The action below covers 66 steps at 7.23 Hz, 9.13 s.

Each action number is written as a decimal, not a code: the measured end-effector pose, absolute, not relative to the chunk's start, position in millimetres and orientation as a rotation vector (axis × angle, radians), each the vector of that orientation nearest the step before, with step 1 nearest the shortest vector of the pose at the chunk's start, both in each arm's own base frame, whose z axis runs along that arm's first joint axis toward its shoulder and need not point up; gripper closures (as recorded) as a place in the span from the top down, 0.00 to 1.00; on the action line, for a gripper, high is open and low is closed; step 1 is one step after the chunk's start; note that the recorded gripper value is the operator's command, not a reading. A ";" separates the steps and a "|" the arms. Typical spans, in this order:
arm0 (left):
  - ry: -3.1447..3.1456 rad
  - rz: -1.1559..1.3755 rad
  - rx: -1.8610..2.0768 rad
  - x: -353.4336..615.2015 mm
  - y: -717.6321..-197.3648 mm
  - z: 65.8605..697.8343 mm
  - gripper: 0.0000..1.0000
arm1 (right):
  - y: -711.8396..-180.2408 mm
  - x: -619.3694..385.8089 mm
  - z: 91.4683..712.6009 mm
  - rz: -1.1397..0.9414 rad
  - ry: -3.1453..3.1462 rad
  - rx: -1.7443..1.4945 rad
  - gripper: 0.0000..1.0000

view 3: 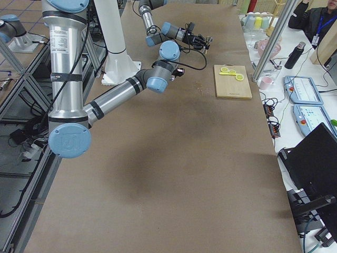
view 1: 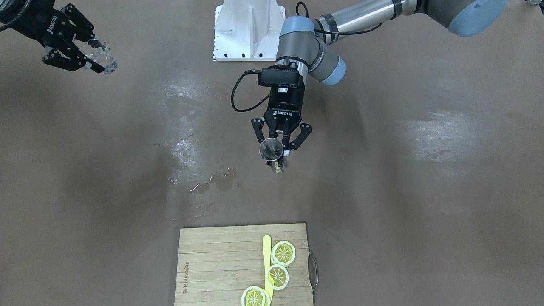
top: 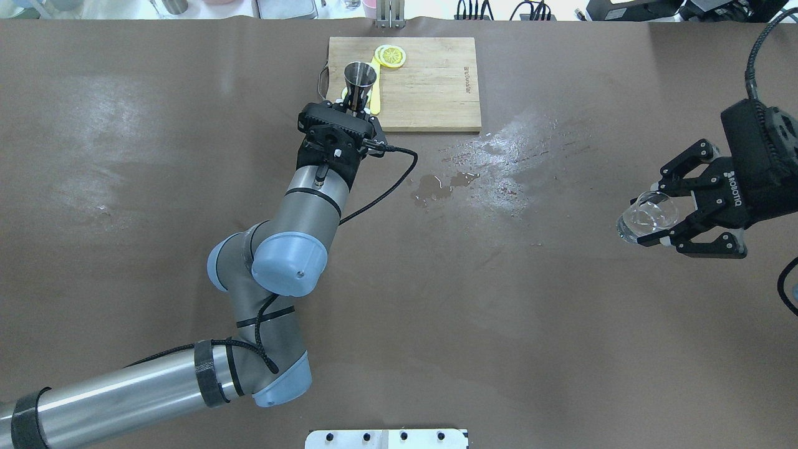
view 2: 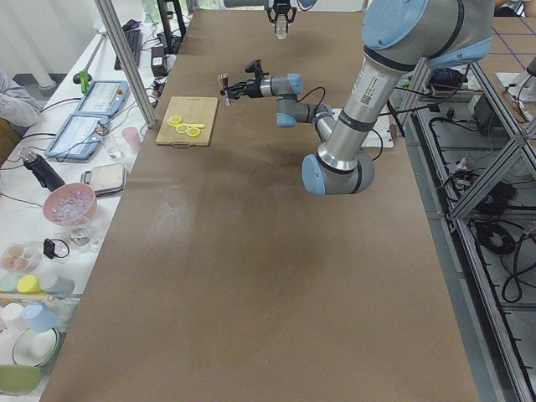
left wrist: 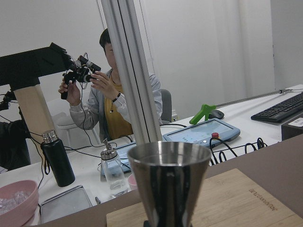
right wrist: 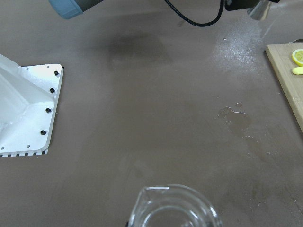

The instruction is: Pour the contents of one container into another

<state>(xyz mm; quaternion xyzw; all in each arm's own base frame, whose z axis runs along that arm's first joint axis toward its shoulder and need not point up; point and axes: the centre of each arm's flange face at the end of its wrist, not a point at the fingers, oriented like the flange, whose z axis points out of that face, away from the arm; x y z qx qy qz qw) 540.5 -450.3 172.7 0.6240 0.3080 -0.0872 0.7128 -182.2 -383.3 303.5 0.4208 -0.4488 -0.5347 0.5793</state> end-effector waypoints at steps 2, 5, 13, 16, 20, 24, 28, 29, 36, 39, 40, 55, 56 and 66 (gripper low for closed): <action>0.726 -0.173 1.377 551.6 -436.2 158.8 0.00 | -402.1 -202.2 268.4 -1.259 -1.042 0.962 0.00; 0.730 -0.135 1.386 557.1 -431.1 148.3 0.00 | -441.9 -238.5 243.6 -1.315 -0.993 0.980 0.00; 0.729 -0.123 1.387 559.9 -424.8 152.1 0.00 | -538.7 -309.8 196.5 -1.502 -0.909 1.020 0.00; 0.725 -0.122 1.386 561.0 -424.1 154.3 0.00 | -574.9 -302.9 149.2 -1.469 -0.893 0.975 0.00; 0.726 -0.118 1.384 562.0 -424.1 155.1 0.00 | -641.3 -318.3 82.8 -1.469 -0.866 0.895 0.00; 0.730 -0.119 1.384 562.1 -423.1 154.0 0.00 | -646.6 -351.6 45.5 -1.526 -0.796 0.818 0.00; 0.741 -0.105 1.377 571.3 -410.9 154.7 0.00 | -618.2 -366.6 50.9 -1.562 -0.748 0.794 0.00; 0.744 -0.105 1.377 571.6 -409.9 153.8 0.00 | -612.8 -368.9 52.8 -1.566 -0.732 0.780 0.00; 0.746 -0.098 1.373 572.6 -409.2 155.9 0.00 | -581.9 -381.0 51.1 -1.586 -0.623 0.694 0.00; 0.739 -0.095 1.372 572.4 -409.2 159.7 0.00 | -580.8 -377.7 50.8 -1.577 -0.553 0.661 0.00; 0.737 -0.094 1.372 572.5 -409.3 161.0 0.00 | -580.3 -379.9 50.0 -1.578 -0.531 0.653 0.00; 0.736 -0.093 1.371 572.3 -409.2 164.3 0.00 | -574.5 -438.8 25.9 -1.619 -0.339 0.555 0.00; 0.735 -0.093 1.371 572.5 -409.3 164.5 0.00 | -573.2 -443.1 24.7 -1.623 -0.332 0.550 0.00; 0.730 -0.090 1.369 574.1 -409.8 167.0 0.00 | -555.9 -462.3 17.3 -1.699 -0.214 0.490 0.00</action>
